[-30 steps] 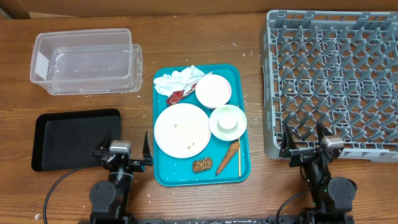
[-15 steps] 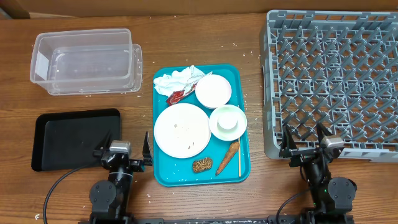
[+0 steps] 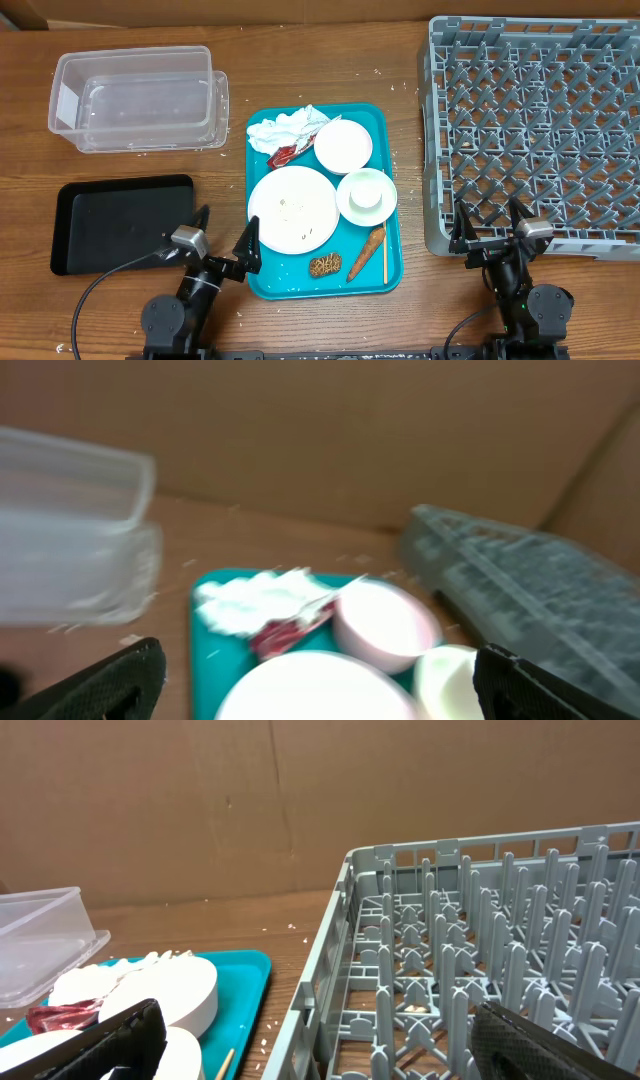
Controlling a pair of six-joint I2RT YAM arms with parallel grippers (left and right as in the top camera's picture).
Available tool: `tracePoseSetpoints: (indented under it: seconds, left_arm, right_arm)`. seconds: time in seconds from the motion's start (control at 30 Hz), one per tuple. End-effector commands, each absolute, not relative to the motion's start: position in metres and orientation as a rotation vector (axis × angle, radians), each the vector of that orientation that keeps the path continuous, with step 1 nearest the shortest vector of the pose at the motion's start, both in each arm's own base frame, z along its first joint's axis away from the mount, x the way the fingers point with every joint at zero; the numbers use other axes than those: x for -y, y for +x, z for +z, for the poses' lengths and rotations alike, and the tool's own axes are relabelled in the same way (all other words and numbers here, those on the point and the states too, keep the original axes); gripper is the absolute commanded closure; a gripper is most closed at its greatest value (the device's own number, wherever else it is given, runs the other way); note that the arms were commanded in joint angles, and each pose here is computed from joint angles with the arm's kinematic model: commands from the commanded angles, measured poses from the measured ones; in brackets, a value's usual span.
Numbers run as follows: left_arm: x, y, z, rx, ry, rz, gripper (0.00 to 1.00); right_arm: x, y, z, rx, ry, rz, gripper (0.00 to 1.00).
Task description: Sort waste into correct bins and load items into the dishwasher
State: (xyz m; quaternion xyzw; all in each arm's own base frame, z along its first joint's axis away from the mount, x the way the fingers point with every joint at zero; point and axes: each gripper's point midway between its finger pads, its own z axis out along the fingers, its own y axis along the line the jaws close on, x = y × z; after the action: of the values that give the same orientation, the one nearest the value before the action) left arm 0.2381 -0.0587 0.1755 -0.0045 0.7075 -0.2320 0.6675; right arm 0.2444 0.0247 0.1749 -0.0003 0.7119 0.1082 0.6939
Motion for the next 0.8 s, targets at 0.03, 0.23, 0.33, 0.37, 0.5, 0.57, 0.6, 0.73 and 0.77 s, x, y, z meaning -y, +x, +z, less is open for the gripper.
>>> tracePoseSetpoints:
  seconds: [0.03, 0.23, 0.33, 0.37, 0.5, 0.57, 0.6, 0.73, 0.77]
  left_arm:
    - [0.098, 0.215, 0.209, -1.478, 0.180, -0.766, 0.00]
    - [0.091, 0.207, 0.247, -1.503, 0.160, -0.708, 0.00]
    - [0.085, 0.209, 0.253, -1.593, 0.136, -0.650, 0.00]
    - [0.085, 0.211, 0.255, -1.632, 0.142, -0.638, 0.00]
    - [0.087, 0.229, 0.252, -1.903, 0.091, -0.662, 0.00]
    - [0.091, 0.237, 0.250, -2.040, 0.093, -0.684, 0.00]
    - [0.093, 0.240, 0.249, -2.100, 0.103, -0.692, 0.00]
    - [0.106, 0.251, 0.256, -2.298, 0.173, -0.782, 0.00]
    - [0.111, 0.254, 0.260, -2.322, 0.167, -0.840, 0.00]
  right_arm:
    - [-0.024, 0.245, 0.173, -1.587, 0.003, 0.237, 0.00]
    - [-0.024, 0.245, 0.173, -1.588, 0.003, 0.237, 0.00]
    - [-0.024, 0.245, 0.173, -1.588, 0.003, 0.237, 0.00]
    - [-0.024, 0.245, 0.173, -1.588, 0.003, 0.237, 0.00]
    - [-0.024, 0.245, 0.173, -1.587, 0.003, 0.237, 0.00]
    - [-0.024, 0.245, 0.173, -1.587, 0.003, 0.237, 0.00]
    - [-0.024, 0.245, 0.173, -1.588, 0.003, 0.237, 0.00]
    - [-0.024, 0.245, 0.173, -1.587, 0.003, 0.237, 0.00]
    - [-0.024, 0.245, 0.173, -1.588, 0.003, 0.237, 0.00]
